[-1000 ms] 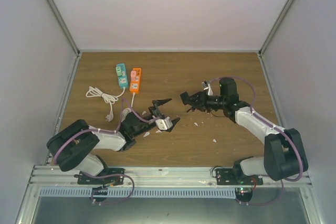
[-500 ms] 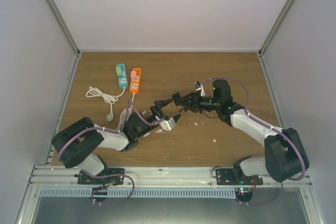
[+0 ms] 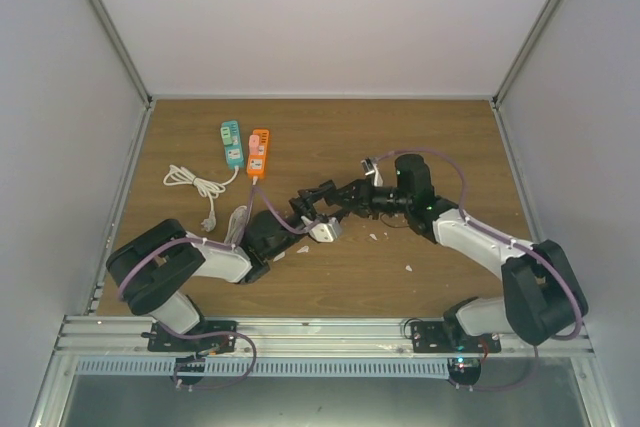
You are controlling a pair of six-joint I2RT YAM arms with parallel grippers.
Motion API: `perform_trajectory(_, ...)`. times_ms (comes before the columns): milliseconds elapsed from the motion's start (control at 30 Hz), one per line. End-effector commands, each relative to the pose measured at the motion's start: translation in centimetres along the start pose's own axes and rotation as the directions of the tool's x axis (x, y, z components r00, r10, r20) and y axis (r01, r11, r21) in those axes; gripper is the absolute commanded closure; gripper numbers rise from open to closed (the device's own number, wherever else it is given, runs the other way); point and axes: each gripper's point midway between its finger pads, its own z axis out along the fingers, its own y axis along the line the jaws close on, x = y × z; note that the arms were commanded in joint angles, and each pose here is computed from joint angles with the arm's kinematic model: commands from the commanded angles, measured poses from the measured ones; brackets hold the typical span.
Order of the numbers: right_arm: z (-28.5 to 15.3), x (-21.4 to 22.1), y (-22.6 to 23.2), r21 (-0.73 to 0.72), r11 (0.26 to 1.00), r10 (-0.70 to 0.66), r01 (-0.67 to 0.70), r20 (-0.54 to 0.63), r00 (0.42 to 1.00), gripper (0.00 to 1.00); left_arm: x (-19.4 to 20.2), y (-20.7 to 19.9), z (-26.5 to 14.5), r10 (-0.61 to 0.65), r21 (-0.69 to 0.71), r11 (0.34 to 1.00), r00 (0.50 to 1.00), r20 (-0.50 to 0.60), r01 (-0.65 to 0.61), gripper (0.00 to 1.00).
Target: Insert the plug
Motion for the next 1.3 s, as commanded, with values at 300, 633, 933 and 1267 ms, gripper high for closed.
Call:
perform_trajectory(300, -1.8, 0.7, 4.6, -0.047, 0.993, -0.106, 0.107, 0.023, 0.994, 0.98, 0.9, 2.3, 1.3, -0.008, -0.093, 0.996, 0.998, -0.058, 0.003, 0.36)
perform_trajectory(633, -2.0, 1.1, 4.6, -0.044, 0.992, -0.118, 0.118, 0.013, 0.993, 0.98, 3.1, 4.0, 2.1, -0.043, -0.177, 0.984, 0.987, -0.152, 0.016, 0.16)
perform_trajectory(933, -1.9, 1.3, 4.1, -0.038, 0.993, -0.115, 0.115, 0.007, 0.993, 0.97, 2.5, 4.5, 1.5, -0.050, -0.200, 0.979, 0.991, -0.126, 0.024, 0.18)
perform_trajectory(1267, -1.8, 1.6, 4.0, -0.031, 0.992, -0.125, 0.125, -0.003, 0.992, 0.97, 2.2, 4.4, 1.6, -0.056, -0.181, 0.983, 0.991, -0.119, 0.034, 0.47)
